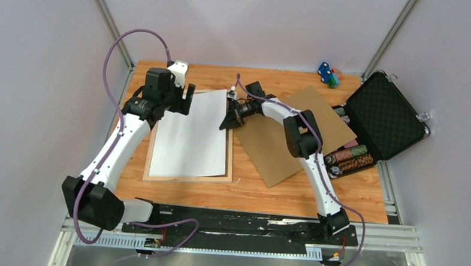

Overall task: Put the photo into the frame
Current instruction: Turn over the photo from the photo frame.

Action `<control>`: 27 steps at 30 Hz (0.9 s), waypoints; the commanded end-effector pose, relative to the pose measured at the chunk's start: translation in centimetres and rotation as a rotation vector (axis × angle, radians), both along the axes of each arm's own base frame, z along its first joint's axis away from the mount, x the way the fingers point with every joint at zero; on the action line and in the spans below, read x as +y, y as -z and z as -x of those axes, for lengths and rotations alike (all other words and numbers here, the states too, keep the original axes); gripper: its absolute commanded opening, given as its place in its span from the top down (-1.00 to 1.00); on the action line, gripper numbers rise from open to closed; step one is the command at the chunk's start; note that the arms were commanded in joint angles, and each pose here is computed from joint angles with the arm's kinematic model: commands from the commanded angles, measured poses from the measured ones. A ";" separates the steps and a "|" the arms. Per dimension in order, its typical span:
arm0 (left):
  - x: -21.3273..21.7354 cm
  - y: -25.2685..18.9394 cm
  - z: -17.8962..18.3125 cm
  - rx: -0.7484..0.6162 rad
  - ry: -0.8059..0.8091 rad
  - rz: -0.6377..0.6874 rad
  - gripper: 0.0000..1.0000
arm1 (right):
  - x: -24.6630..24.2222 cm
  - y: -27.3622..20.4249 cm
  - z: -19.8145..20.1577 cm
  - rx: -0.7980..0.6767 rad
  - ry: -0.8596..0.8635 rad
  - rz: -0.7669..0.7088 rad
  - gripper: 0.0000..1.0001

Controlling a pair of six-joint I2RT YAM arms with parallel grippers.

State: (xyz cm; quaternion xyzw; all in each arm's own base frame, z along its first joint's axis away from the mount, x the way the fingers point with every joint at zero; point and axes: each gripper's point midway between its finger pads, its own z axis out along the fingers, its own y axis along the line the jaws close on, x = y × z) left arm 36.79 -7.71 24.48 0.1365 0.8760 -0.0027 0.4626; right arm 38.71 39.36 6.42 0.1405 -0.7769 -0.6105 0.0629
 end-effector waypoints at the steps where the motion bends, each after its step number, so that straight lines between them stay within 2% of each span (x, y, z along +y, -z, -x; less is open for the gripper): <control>1: 0.3 -0.9 -0.5 -0.043 -0.005 -0.003 -0.73 | 0.0 0.4 -0.4 -0.040 -0.007 -0.005 1.00; 9: 0.3 -0.9 -0.3 -0.048 0.000 0.001 -0.73 | 0.0 0.5 -1.1 -0.086 0.021 0.025 1.00; 27: 0.4 -1.4 0.1 -0.065 0.002 0.010 -0.73 | -0.2 1.0 -1.0 -0.090 0.085 0.072 1.00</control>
